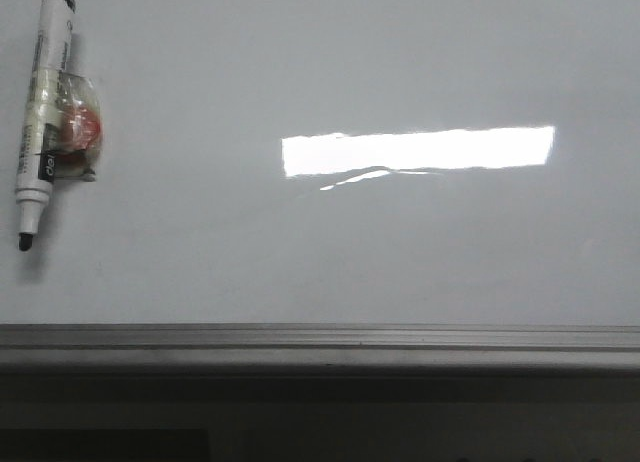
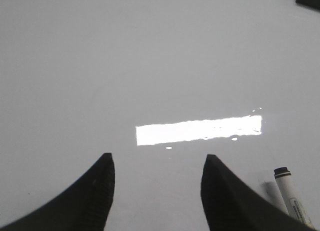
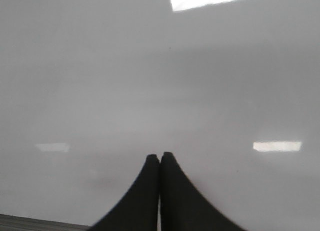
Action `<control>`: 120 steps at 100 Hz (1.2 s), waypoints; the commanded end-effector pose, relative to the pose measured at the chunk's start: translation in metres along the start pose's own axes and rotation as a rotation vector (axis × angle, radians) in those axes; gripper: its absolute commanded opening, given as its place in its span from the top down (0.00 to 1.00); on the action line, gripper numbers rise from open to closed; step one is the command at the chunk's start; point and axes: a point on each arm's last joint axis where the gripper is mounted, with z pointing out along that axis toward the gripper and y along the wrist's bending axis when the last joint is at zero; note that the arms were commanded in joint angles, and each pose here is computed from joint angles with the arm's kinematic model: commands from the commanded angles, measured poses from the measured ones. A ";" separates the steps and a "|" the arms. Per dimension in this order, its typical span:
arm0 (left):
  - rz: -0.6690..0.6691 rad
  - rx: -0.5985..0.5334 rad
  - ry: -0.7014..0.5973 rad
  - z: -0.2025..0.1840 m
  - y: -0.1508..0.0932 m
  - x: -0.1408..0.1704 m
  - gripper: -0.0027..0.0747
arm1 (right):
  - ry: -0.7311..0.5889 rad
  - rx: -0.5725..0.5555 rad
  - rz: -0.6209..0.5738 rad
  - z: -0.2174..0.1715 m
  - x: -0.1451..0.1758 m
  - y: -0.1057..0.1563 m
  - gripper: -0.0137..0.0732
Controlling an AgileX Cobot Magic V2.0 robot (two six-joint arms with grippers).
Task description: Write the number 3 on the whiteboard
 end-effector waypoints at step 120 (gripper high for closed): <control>-0.213 0.397 0.515 0.081 -0.088 0.072 0.47 | -0.107 0.010 0.000 -0.002 -0.019 0.001 0.92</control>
